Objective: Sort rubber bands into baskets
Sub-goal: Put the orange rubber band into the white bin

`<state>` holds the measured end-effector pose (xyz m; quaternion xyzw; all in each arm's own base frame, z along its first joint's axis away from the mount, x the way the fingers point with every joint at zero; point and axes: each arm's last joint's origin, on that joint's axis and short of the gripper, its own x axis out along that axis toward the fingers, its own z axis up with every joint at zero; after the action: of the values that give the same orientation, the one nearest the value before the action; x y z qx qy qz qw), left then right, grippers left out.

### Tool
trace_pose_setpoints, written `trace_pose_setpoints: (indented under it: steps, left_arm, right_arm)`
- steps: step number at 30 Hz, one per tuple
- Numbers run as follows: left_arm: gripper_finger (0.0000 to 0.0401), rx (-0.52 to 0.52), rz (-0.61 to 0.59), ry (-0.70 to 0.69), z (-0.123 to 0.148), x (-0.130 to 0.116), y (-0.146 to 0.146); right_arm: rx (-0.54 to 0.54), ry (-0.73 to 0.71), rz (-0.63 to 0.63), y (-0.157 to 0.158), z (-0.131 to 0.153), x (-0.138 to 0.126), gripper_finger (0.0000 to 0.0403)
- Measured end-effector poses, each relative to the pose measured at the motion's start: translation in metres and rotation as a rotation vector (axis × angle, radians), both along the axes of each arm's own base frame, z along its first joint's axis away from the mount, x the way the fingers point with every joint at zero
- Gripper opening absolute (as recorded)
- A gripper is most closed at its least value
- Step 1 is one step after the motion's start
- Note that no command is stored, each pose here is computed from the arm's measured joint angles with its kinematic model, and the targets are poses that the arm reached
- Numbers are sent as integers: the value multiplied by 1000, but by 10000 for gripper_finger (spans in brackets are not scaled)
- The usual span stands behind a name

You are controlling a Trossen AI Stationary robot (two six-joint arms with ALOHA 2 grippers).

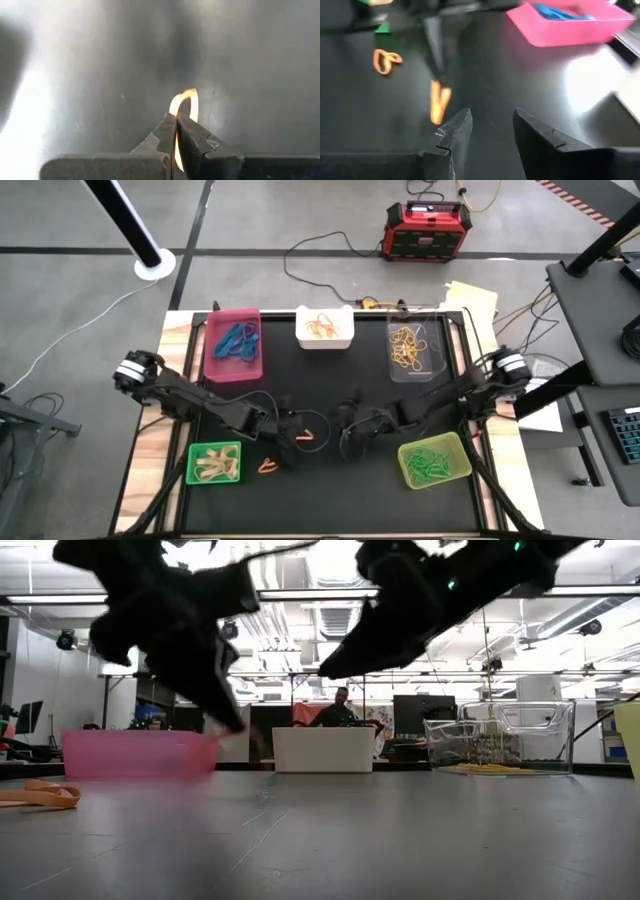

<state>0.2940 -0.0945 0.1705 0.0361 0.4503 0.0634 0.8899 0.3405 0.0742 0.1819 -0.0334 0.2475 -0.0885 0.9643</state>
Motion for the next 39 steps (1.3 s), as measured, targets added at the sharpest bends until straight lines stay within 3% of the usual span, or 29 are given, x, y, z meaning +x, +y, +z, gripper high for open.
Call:
trace_pose_setpoints:
  steps: [6,14,18,23,29,32,34,37,39]
  left_arm:
    - [0,14,-22,-72,20,8,-2]
    - [0,38,-64,-93,33,14,-5]
    - [0,43,-69,-89,34,13,-4]
    - [0,56,-60,-87,33,13,-4]
    - [29,56,-35,-86,36,11,-3]
    - [63,74,-33,-28,41,9,-2]
    - [87,108,-9,26,48,7,-1]
    - [117,138,18,102,62,4,1]
    - [132,144,30,132,71,2,0]
  right_arm:
    - [51,-17,77,6,-32,26,171]
    - [36,6,104,12,-46,52,189]
    - [26,0,103,10,-43,55,139]
    - [6,-1,112,9,-40,55,25]
    - [2,22,105,6,-42,54,9]
    - [-36,104,74,-5,-39,52,9]
    - [-122,173,7,-21,-29,54,9]
    - [-266,237,-116,-61,1,60,9]
    - [-307,228,-182,-95,23,64,9]
